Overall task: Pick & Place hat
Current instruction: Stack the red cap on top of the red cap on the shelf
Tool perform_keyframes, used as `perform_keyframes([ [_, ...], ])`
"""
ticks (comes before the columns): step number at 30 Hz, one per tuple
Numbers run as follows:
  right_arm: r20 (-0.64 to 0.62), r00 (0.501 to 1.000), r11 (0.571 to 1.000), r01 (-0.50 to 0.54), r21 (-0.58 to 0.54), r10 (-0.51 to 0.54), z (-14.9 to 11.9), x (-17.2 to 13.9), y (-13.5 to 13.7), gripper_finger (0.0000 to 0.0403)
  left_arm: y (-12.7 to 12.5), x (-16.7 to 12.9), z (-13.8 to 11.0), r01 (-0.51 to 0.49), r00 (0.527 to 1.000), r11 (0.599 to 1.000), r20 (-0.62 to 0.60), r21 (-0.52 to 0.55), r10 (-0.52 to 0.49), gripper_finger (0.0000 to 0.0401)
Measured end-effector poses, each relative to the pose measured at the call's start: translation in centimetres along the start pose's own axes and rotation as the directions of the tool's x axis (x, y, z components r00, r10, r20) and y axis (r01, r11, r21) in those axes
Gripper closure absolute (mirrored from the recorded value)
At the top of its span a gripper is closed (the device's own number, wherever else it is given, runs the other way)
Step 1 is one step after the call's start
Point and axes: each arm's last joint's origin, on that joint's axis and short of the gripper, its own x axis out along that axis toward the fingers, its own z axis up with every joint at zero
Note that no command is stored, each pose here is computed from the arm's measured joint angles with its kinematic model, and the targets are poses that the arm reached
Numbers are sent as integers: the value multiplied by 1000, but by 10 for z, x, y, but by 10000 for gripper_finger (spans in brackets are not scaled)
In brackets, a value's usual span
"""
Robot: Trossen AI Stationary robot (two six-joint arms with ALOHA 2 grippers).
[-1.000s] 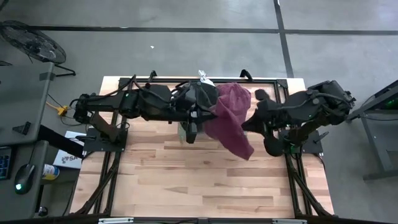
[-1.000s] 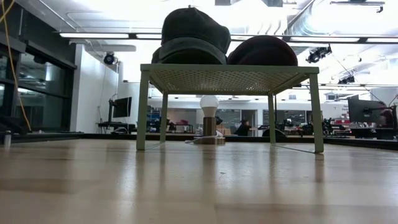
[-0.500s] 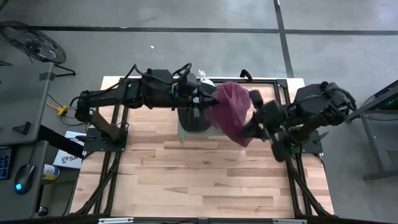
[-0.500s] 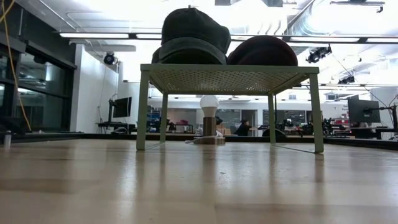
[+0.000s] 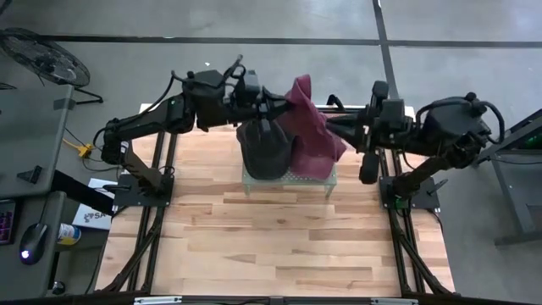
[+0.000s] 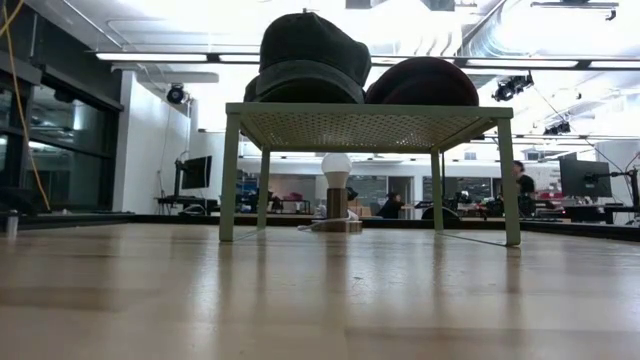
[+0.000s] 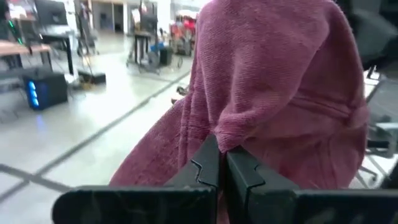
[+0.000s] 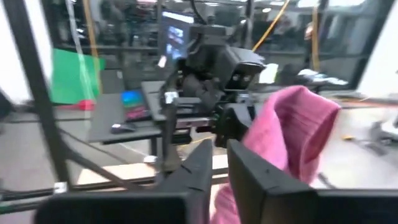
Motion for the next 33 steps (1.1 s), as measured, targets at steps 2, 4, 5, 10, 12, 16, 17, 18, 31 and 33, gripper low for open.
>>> perform_keyframes([
  [2, 9, 999, 999, 36, -37, -35, 1, 0, -1, 337, 4, 1, 4, -8, 999, 1000, 35, 16, 7, 401],
  [4, 14, 998, 995, 60, -75, -59, 1, 1, -1, 306, 8, 1, 7, -20, 998, 1000, 63, 22, 18, 401],
  [5, 18, 997, 993, 72, -92, -71, 1, 2, -1, 289, 10, 1, 9, -30, 996, 999, 83, 20, 28, 401],
  [10, 37, 991, 979, 134, -155, -130, 4, 2, -2, 209, 25, 1, 18, -163, 973, 987, 169, 12, 159, 401],
  [12, 38, 986, 969, 169, -179, -165, 4, 1, -3, 184, 32, 1, 22, -217, 956, 976, 203, -1, 212, 401],
  [16, 2, 966, 941, 254, -224, -260, -1, 1, -6, 154, 42, 0, 29, -238, 934, 971, 270, -20, 234, 401],
  [17, -6, 957, 931, 282, -232, -291, -2, 1, -7, 151, 43, -1, 31, -239, 930, 971, 282, -23, 236, 401],
  [18, -10, 948, 922, 308, -235, -319, -3, 0, -8, 150, 44, -1, 32, -239, 926, 971, 295, -27, 236, 401],
  [31, -108, 865, 865, 469, -175, -491, -20, 9, -23, 148, 47, -31, 80, -147, 871, 989, 472, -17, 137, 401],
  [33, -109, 862, 863, 475, -170, -495, -20, 14, -26, 148, 45, -36, 85, -107, 866, 994, 490, -9, 98, 401],
])
